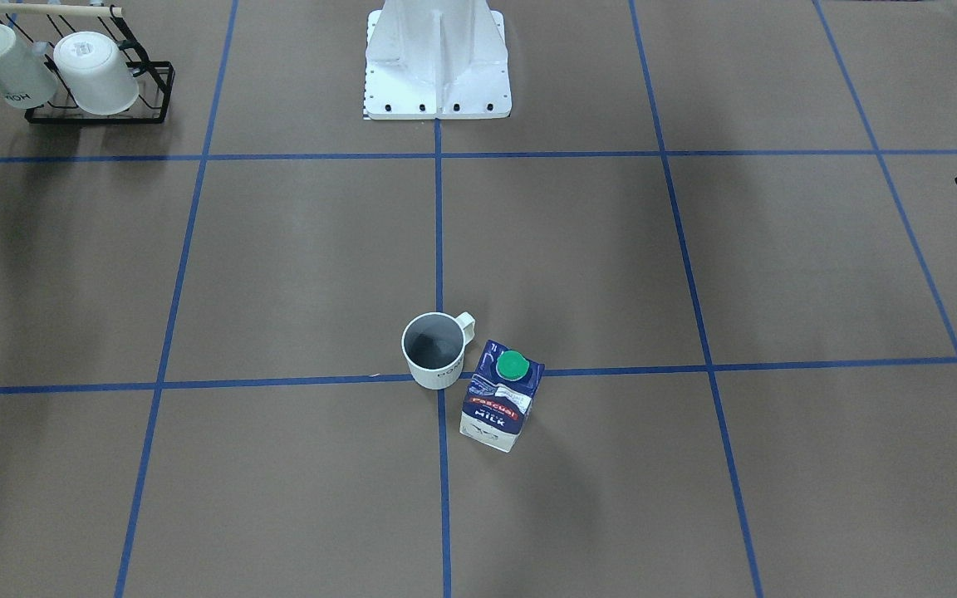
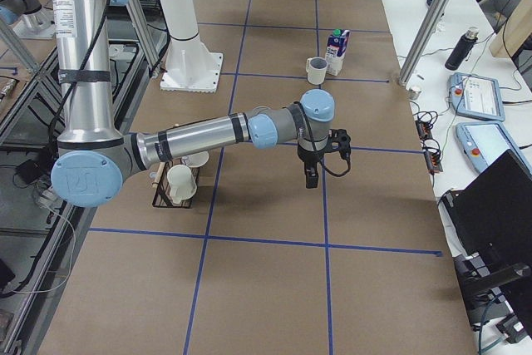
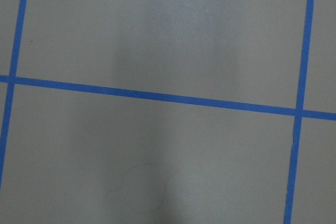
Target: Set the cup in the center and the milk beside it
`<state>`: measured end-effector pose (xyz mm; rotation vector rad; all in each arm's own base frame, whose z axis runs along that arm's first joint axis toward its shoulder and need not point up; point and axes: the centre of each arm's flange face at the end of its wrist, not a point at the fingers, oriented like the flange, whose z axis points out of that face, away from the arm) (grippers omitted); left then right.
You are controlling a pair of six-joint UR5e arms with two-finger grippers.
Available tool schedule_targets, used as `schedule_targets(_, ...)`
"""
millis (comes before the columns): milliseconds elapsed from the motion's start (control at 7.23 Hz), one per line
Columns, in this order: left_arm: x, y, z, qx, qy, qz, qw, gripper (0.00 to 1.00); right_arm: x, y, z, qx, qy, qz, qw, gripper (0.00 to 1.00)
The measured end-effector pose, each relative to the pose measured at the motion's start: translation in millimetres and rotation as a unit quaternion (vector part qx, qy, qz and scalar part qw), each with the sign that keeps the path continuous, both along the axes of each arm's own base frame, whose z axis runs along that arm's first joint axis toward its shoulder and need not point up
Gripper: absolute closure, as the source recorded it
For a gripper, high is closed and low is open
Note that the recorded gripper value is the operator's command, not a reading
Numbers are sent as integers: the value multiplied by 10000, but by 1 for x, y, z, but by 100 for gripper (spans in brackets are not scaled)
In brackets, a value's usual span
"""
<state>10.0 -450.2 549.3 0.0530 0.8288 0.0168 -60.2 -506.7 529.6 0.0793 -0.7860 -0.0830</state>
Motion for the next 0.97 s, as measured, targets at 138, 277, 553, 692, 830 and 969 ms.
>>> schedule_targets(138,0,-5,1,5,-36,-12,10000,2,-1,0,0,-42,-43,-16,10000,0)
schedule_targets(277,0,-8,-1,43,-66,-15,10000,2,-2,0,-1,-53,-64,-23,10000,0)
schedule_targets(553,1,-12,-8,144,-74,0,9999,2,-2,-1,-3,-40,-78,-28,10000,0)
schedule_targets(692,1,-13,-11,186,-70,4,9998,2,-2,-2,-5,-22,-79,-30,10000,0)
schedule_targets(830,2,-14,-14,216,-66,6,9997,2,-3,-3,-7,3,-79,-30,10000,0)
schedule_targets(969,2,-15,-15,232,-64,7,9997,2,-3,-4,-8,20,-80,-29,10000,0)
